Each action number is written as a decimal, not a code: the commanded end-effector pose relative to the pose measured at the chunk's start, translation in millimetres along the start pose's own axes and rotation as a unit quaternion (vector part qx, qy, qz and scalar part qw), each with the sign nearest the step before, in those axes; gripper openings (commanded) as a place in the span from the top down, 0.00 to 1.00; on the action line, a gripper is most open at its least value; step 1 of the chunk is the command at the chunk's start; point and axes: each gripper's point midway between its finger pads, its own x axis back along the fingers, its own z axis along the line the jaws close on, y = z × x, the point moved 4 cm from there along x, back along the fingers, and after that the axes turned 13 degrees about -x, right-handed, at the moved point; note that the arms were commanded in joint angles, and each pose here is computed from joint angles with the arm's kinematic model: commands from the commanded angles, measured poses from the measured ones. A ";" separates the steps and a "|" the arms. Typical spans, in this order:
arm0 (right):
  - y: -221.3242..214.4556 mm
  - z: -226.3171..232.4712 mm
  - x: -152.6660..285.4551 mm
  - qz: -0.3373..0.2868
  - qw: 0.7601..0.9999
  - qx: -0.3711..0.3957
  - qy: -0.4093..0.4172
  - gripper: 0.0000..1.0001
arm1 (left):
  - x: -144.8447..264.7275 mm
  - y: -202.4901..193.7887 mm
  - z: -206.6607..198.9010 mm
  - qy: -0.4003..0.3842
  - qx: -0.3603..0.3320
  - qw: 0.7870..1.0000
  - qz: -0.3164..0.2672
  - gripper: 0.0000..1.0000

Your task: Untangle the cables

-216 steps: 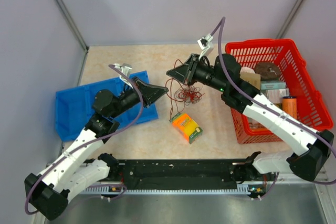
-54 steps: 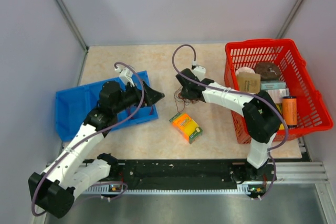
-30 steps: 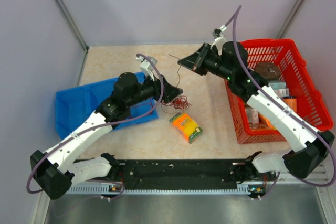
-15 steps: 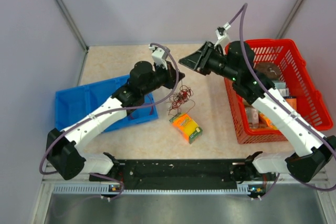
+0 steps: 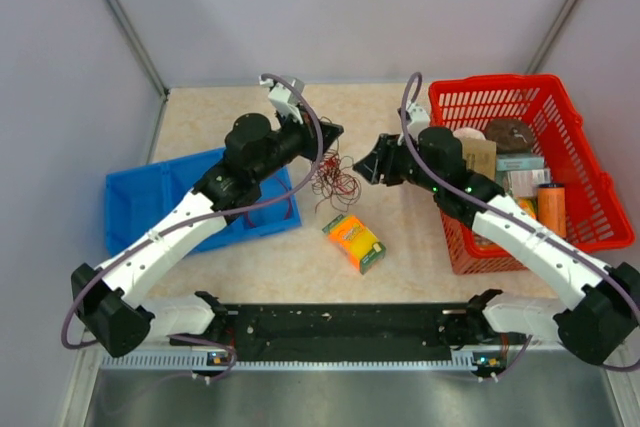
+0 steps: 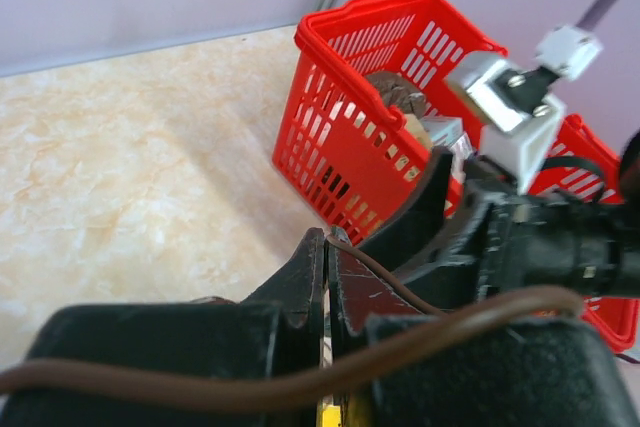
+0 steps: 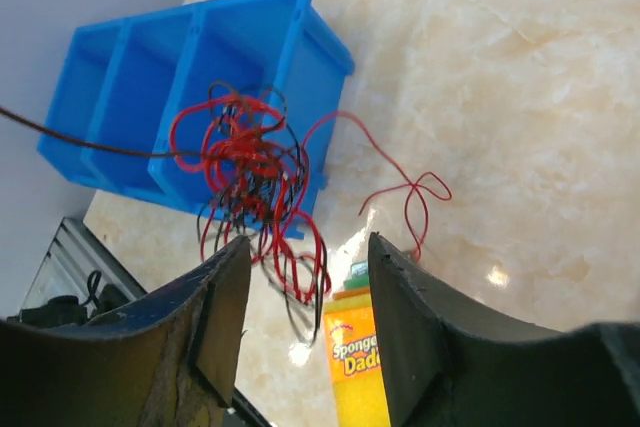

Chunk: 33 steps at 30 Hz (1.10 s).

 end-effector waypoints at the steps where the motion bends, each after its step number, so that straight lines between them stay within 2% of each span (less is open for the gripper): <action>1: 15.3 32.9 -13.8 -0.029 0.994 0.020 0.106 0.51 | 16.5 41.2 -12.2 -0.015 0.012 0.998 -0.052 1.00; 4: 5.5 39.9 -21.2 -0.005 0.988 0.019 0.150 0.39 | 22.1 48.3 -15.3 -0.022 0.015 0.998 -0.061 1.00; 9: -8.3 41.2 -27.9 0.011 0.981 0.002 0.192 0.39 | 22.2 51.7 -21.9 -0.041 0.029 0.997 -0.063 1.00; 12: -17.0 33.1 -39.7 0.021 0.982 -0.011 0.187 0.45 | 20.2 54.7 -28.7 -0.063 0.039 0.995 -0.063 1.00; 14: -21.3 31.0 -48.2 0.030 0.982 -0.023 0.188 0.54 | 19.2 57.6 -33.2 -0.078 0.046 0.994 -0.066 1.00; 18: -21.4 27.6 -63.5 0.023 0.981 -0.052 0.187 0.60 | 16.5 60.1 -40.2 -0.100 0.060 0.991 -0.067 1.00; 19: -20.1 26.4 -65.7 0.017 0.982 -0.053 0.181 0.58 | 16.6 61.2 -40.8 -0.103 0.062 0.990 -0.067 1.00; 21: -13.3 26.1 -66.3 -0.005 0.983 -0.045 0.179 0.42 | 16.7 61.8 -42.5 -0.108 0.067 0.990 -0.067 1.00; 22: -9.7 27.2 -65.1 -0.018 0.983 -0.044 0.179 0.39 | 16.2 60.2 -42.6 -0.110 0.069 0.989 -0.064 1.00; 24: -2.1 28.7 -61.9 -0.039 0.982 -0.040 0.179 0.40 | 16.5 59.9 -43.4 -0.112 0.073 0.989 -0.063 1.00; 25: 0.6 31.9 -60.2 -0.047 0.980 -0.034 0.189 0.42 | 16.5 59.9 -43.5 -0.112 0.074 0.989 -0.063 1.00; 26: 3.1 36.5 -58.2 -0.052 0.978 -0.032 0.200 0.51 | 16.3 59.9 -44.3 -0.114 0.077 0.988 -0.062 1.00; 28: 5.5 34.5 -60.3 -0.056 0.979 -0.041 0.190 0.75 | 16.8 61.7 -44.9 -0.116 0.074 0.988 -0.064 1.00; 29: 4.2 26.2 -65.5 -0.055 0.984 -0.055 0.159 0.88 | 18.0 63.6 -44.3 -0.113 0.069 0.989 -0.065 1.00; 30: 1.6 13.1 -71.5 -0.056 0.989 -0.069 0.121 0.94 | 20.4 68.6 -43.0 -0.105 0.063 0.990 -0.069 1.00; 33: -13.6 -33.6 -85.9 -0.052 0.993 -0.106 -0.005 0.92 | 35.0 94.9 -40.6 -0.081 0.031 0.991 -0.097 1.00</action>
